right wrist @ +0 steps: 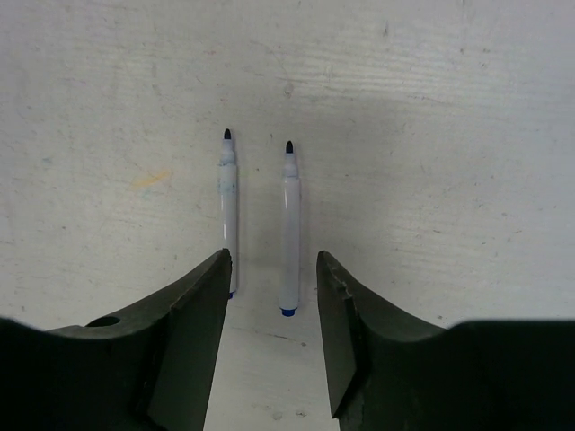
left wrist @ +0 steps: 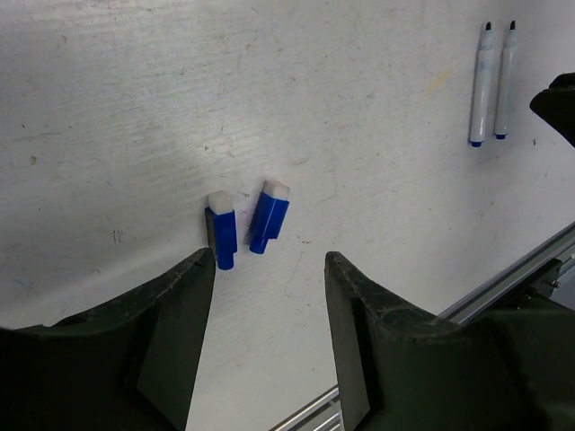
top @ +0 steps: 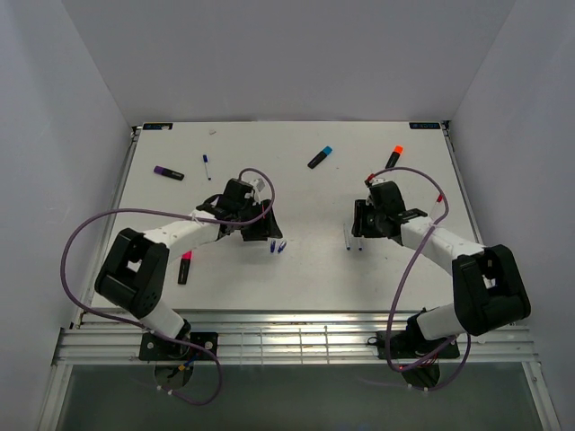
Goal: Open the pen caps
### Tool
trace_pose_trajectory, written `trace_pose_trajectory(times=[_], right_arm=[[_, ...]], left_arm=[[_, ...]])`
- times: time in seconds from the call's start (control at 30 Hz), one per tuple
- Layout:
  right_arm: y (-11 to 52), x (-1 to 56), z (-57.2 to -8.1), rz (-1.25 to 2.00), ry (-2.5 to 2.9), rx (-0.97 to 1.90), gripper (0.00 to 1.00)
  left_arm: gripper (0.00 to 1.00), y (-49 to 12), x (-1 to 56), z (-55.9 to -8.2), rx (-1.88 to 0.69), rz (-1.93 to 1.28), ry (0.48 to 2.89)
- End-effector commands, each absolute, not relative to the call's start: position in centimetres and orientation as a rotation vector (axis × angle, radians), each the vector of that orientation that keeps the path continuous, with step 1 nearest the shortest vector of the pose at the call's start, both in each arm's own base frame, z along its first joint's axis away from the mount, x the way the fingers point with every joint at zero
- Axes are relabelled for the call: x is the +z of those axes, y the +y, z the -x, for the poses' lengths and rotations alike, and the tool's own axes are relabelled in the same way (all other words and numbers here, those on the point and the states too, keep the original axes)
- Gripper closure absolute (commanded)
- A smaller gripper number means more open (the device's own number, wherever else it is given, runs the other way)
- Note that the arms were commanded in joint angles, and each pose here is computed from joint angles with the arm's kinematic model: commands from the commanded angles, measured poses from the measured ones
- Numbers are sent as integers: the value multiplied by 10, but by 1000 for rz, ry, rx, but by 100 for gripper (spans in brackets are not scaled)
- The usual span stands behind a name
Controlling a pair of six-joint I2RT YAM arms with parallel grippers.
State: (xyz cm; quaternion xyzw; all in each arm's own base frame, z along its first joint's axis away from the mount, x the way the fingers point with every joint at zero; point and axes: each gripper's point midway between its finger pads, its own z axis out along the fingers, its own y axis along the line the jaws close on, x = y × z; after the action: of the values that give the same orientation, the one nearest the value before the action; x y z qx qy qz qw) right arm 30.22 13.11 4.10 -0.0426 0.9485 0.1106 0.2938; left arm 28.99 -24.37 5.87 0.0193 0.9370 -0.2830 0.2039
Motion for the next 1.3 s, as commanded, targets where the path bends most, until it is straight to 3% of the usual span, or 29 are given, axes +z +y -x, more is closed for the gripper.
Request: trace_pose_trajectory(times=[0.0, 0.33, 0.67, 0.97, 1.27], right_arm=[[132, 80, -320, 111, 2428, 289, 50], [87, 116, -337, -27, 2364, 61, 40], [-30, 139, -365, -440, 2293, -289, 22], [-97, 137, -388, -612, 2275, -466, 22], [-100, 87, -406, -682, 2378, -268, 26]], left_arm=[[37, -250, 90, -290, -872, -69, 2524], [35, -259, 135, -279, -1022, -134, 2390], [32, -274, 185, -250, -1271, -212, 2201], [31, -284, 193, -234, -1399, -269, 2127], [32, -284, 184, -232, -1406, -263, 2141]])
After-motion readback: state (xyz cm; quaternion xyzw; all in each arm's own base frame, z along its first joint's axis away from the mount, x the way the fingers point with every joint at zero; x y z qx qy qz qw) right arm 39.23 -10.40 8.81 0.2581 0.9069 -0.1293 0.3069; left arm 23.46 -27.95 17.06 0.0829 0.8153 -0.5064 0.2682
